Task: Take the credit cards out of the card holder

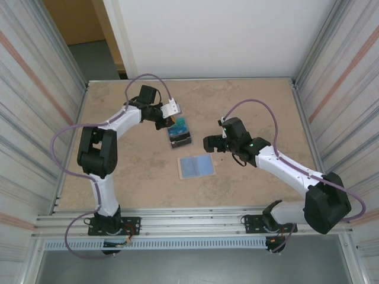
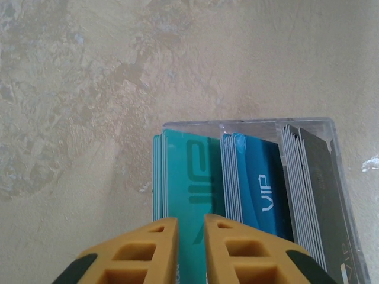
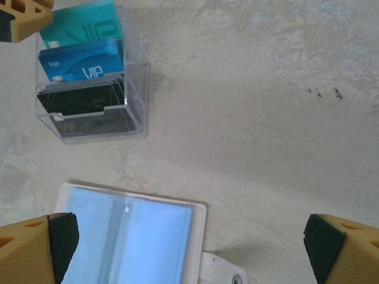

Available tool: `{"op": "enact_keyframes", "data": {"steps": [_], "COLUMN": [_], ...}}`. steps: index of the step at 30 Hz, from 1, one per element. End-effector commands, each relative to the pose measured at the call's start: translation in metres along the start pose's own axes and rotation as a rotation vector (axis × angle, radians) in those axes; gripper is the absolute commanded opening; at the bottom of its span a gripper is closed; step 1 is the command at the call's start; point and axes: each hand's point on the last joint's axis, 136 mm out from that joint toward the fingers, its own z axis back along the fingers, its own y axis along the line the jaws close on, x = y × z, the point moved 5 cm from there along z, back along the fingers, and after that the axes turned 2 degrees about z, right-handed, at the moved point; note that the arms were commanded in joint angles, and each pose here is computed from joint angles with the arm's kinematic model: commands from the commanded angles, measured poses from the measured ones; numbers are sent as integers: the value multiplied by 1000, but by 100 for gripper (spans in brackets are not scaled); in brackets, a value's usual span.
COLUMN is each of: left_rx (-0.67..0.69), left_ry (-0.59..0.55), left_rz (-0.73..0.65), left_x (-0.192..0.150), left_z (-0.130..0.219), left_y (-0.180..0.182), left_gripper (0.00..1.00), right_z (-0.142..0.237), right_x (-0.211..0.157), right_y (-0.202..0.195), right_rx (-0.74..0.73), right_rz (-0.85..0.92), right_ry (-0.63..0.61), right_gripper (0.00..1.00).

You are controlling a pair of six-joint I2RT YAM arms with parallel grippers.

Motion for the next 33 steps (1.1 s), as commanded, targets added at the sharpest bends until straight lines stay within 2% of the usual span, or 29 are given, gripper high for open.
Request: {"op": "enact_keyframes", "data": {"steps": [1,8,11,13,16,21,25,33], "left_rx": [20,48,88,129,214,381,495,752], "left_ry": [-6,-72,-108,-135,-187,-233,-255,-207], "left_rz": [-13,3,13,30,74,225,362,730], "left_x": [4,25,35,40,46,40,26,-32], "left_z": [6,27,41,51,71,100,118,149], "left_y": [6,6,2,0,-3,-9,-18,-42], "left_gripper": [19,23,34,38,60,96,99,99], "right_z": [5,7,7,7,6,2,-4,-22], "right_x": [12,10,8,5,0,-10,-20,-43], "right_y": [4,7,7,9,13,20,27,59], "right_rx": [14,-6,-40,-52,-72,-109,-117,-98], "right_rz": [-24,-10,2,11,24,34,43,96], "right_ry": [-29,-24,-7,9,30,75,115,203], "right_gripper": [99,100,95,87,78,71,69,53]}}
